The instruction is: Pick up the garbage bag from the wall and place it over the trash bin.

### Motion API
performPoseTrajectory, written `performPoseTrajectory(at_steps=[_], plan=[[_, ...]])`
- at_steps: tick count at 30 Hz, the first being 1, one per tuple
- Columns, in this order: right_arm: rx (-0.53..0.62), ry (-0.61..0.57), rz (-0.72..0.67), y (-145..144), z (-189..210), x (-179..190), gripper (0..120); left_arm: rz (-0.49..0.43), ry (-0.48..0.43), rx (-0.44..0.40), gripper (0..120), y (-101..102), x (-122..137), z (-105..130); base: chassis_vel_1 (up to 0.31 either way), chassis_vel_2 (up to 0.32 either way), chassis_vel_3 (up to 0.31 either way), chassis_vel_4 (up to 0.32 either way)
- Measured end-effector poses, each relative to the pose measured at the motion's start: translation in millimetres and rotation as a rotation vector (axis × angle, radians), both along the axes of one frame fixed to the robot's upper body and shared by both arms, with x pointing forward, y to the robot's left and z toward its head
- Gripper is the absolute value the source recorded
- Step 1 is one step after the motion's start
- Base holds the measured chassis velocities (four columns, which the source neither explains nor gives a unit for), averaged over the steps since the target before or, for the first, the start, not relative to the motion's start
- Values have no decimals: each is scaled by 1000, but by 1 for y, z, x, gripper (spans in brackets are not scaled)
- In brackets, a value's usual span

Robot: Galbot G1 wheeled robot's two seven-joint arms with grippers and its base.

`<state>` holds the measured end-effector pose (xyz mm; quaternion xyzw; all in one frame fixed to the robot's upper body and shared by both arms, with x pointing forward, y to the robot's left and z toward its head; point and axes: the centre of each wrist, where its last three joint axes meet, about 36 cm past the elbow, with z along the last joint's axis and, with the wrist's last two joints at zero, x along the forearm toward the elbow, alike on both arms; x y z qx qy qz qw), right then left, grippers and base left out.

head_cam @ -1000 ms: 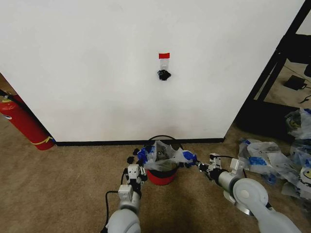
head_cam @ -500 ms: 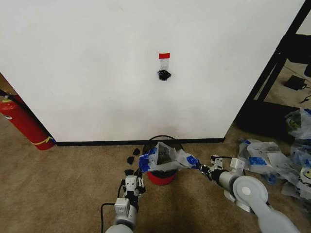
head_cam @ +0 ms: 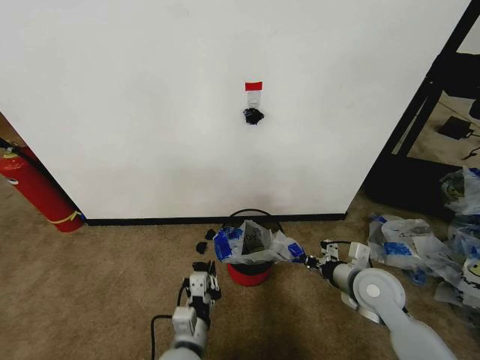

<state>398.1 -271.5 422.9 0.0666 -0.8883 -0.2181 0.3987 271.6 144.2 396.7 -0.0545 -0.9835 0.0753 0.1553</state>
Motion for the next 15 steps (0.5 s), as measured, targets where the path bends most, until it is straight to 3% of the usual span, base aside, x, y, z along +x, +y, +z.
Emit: performPoseTrajectory(at_steps=[4,9,12,15], plan=[[-7,-7,1,0,1,2,0,-25,37,-30,39,8,-4,13,0,0,0,0],[-21,-9,4,1,-4,3,0,-55,110,-155,55,8,-3,39,0,0,0,0],[-25,-10,10,4,-8,1,0,-71,158,-253,70,-1,13,49,0,0,0,0],[-24,-10,13,5,-9,-1,0,-63,185,-283,82,-5,31,47,0,0,0,0]])
